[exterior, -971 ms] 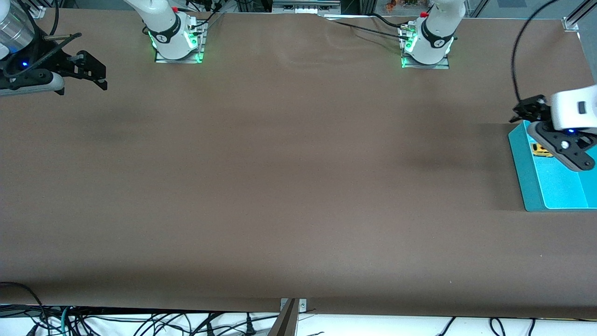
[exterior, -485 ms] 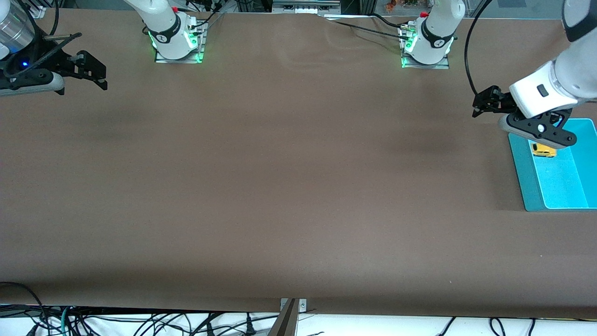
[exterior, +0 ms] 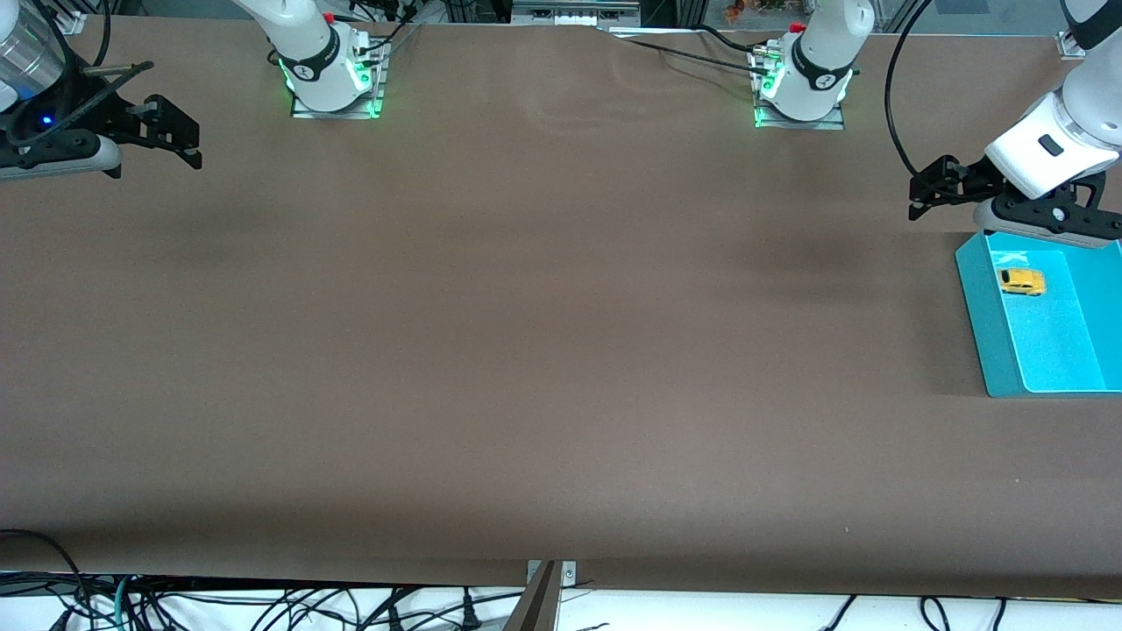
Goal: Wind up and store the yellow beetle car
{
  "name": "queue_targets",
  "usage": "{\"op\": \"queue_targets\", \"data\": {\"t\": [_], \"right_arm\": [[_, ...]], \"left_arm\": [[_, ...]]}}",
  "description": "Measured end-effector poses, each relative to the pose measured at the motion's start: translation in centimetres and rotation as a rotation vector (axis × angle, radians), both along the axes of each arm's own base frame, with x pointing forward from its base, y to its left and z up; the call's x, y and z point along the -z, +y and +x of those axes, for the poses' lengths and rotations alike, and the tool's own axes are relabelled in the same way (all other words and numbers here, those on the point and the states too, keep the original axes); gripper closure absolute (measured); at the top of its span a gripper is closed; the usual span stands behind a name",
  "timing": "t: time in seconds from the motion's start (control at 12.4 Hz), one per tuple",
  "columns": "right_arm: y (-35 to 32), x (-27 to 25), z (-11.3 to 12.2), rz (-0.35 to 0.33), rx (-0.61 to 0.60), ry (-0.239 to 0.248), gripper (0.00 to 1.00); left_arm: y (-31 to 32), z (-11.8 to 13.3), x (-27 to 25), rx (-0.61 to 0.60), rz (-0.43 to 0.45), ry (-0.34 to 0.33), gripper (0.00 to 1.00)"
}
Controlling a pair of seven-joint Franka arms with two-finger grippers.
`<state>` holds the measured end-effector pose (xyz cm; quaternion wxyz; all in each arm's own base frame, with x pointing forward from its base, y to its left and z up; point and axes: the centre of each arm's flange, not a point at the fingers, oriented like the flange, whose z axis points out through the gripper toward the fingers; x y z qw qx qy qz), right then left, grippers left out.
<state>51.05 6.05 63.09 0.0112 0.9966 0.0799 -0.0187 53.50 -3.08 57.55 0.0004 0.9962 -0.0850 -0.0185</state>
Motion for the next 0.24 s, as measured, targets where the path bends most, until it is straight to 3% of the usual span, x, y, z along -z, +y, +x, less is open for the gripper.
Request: {"op": "queue_targets", "data": {"t": [0.24], "right_arm": [[0.00,0.00,-0.01,0.000,0.000,0.000,0.00]], "left_arm": [[-0.13,-0.02,-0.17,-0.060,0.004,0.030,0.00]]}}
